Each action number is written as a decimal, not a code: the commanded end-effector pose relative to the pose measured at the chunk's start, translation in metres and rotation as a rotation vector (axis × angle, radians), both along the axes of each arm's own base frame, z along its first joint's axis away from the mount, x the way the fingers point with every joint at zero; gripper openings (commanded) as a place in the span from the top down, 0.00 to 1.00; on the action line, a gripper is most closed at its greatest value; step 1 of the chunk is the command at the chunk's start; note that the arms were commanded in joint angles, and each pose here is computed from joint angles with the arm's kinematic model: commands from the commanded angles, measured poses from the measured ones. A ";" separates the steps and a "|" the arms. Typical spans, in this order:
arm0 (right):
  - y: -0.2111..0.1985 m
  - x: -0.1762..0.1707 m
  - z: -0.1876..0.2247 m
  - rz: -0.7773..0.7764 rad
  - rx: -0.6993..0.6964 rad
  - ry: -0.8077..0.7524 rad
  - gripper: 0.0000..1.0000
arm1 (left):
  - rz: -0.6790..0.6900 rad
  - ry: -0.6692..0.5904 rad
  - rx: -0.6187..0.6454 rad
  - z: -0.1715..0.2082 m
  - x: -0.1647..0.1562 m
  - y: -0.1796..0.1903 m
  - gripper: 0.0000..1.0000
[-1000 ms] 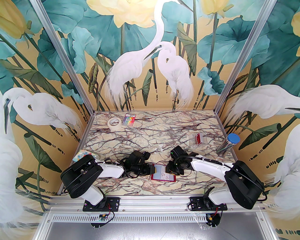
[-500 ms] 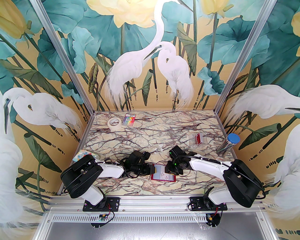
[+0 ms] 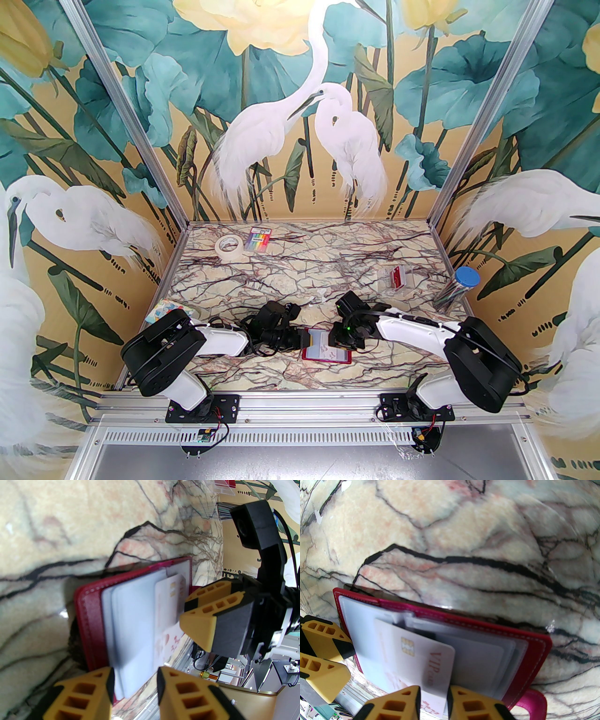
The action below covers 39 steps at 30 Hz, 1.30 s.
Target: Put the credit cards into the card holder
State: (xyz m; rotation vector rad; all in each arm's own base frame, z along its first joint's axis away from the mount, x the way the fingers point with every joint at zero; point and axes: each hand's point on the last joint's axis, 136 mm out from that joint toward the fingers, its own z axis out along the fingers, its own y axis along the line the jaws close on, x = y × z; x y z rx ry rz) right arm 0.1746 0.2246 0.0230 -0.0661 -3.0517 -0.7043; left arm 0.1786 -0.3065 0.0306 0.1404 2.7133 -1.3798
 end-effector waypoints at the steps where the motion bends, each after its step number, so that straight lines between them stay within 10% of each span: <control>1: 0.001 0.001 -0.001 0.015 -0.020 -0.009 0.75 | 0.010 0.001 0.049 -0.013 0.000 0.001 0.64; 39: -0.002 -0.001 0.001 0.026 -0.064 -0.012 0.74 | 0.011 0.002 0.049 -0.013 0.000 0.002 0.64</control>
